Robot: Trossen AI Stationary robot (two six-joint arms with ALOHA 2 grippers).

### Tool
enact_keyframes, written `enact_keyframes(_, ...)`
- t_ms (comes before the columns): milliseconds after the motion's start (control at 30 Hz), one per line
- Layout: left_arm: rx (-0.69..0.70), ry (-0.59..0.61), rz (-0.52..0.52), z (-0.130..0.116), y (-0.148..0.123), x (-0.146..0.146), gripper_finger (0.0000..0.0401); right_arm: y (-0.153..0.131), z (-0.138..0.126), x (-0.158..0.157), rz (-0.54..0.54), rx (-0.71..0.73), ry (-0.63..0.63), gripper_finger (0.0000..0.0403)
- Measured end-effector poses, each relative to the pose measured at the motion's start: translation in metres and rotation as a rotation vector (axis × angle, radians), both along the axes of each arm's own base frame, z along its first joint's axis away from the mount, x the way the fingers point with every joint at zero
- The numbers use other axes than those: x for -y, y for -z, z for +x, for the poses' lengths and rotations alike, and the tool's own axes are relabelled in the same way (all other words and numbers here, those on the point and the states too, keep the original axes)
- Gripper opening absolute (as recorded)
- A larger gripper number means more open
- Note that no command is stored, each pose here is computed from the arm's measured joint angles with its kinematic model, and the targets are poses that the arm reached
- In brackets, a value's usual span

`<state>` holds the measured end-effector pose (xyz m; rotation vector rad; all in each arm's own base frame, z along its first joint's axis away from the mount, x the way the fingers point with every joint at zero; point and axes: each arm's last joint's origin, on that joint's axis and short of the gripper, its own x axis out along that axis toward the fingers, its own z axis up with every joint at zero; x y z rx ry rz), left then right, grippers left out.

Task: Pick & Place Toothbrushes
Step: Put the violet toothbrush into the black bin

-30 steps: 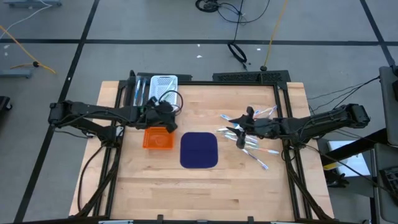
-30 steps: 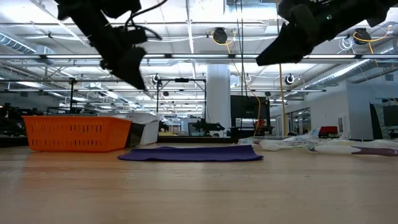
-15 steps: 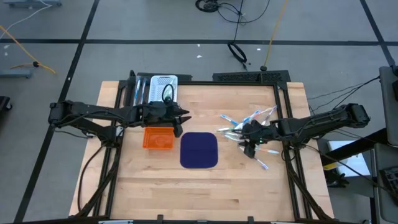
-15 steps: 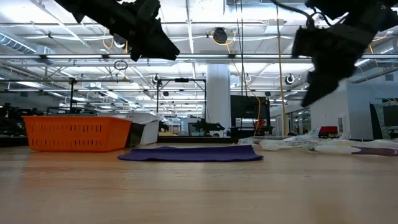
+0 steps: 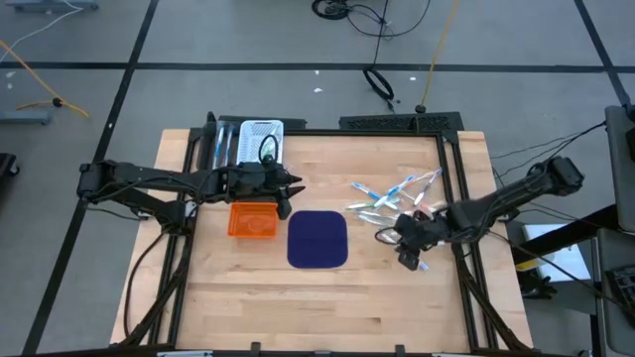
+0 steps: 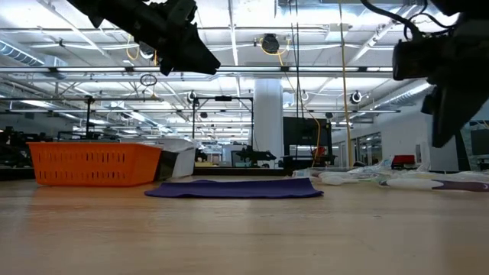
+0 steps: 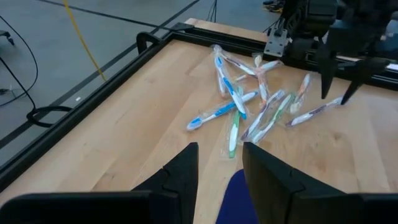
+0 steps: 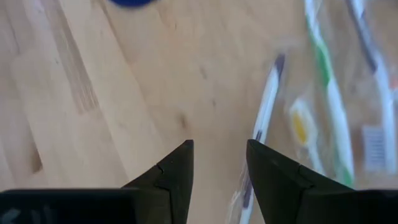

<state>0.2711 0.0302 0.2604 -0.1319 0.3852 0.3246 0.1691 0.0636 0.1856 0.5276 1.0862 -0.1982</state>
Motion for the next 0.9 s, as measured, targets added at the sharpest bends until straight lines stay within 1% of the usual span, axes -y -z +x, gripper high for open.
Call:
enact_keyframes(233,0.001,-0.001,-0.002,0.0,0.0,0.0,0.0127,0.016,0.002,-0.012,-0.033,-0.098,-0.03,0.0141)
enact_keyframes(733,0.003,-0.002,-0.005,0.0,0.0,0.0,0.0127,0.038,0.008,-0.014,-0.096,-0.212,-0.026,0.014)
enact_keyframes(833,0.003,-0.002,-0.005,0.0,0.0,0.0,0.0127,0.043,0.01,-0.014,-0.119,-0.233,-0.023,0.0127)
enact_keyframes(900,0.003,-0.002,-0.005,0.0,0.0,0.0,0.0127,0.046,0.01,-0.015,-0.125,-0.246,-0.023,0.0107)
